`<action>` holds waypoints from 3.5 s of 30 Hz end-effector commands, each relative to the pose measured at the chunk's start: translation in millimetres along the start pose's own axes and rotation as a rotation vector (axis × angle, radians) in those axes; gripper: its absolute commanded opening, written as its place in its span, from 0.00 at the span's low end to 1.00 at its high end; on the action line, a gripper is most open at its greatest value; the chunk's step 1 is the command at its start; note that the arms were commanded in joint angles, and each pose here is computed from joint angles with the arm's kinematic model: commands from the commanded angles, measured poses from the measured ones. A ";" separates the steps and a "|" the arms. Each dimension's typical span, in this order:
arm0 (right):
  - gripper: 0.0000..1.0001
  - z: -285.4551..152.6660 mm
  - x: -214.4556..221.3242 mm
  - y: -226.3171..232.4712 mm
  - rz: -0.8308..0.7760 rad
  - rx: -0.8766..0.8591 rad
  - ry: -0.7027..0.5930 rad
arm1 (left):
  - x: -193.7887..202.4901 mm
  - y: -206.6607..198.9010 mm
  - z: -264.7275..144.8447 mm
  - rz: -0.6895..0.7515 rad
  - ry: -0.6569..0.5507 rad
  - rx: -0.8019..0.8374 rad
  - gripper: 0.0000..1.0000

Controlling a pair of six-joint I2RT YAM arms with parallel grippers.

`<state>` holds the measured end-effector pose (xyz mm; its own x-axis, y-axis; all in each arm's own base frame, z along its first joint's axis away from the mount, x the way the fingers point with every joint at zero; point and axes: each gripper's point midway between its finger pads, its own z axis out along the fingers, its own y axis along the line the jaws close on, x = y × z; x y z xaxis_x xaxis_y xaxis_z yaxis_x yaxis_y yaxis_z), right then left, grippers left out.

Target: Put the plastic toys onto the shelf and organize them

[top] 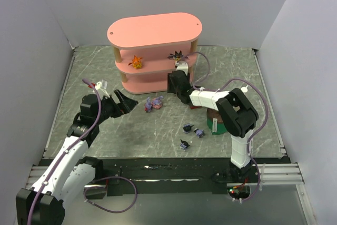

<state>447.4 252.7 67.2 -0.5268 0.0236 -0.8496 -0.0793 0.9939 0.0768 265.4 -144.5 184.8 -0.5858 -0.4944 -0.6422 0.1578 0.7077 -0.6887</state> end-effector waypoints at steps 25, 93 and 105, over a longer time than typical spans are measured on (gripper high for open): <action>0.44 6.3 12.0 -13.7 0.082 0.105 0.069 | -5.3 -12.2 -0.6 -0.002 -0.019 0.053 0.96; 0.73 8.4 46.8 -13.3 0.105 0.119 0.192 | -6.7 -11.6 -1.5 0.000 -0.023 0.044 0.96; 0.73 -20.0 25.8 -13.3 0.212 0.041 0.063 | -7.0 -12.4 -1.1 0.001 -0.022 0.048 0.96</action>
<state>445.6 244.7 65.0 -0.5295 0.1597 -0.8331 0.0609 0.9867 0.1504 265.1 -144.8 185.1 -0.5865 -0.4937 -0.6421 0.1601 0.7064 -0.6894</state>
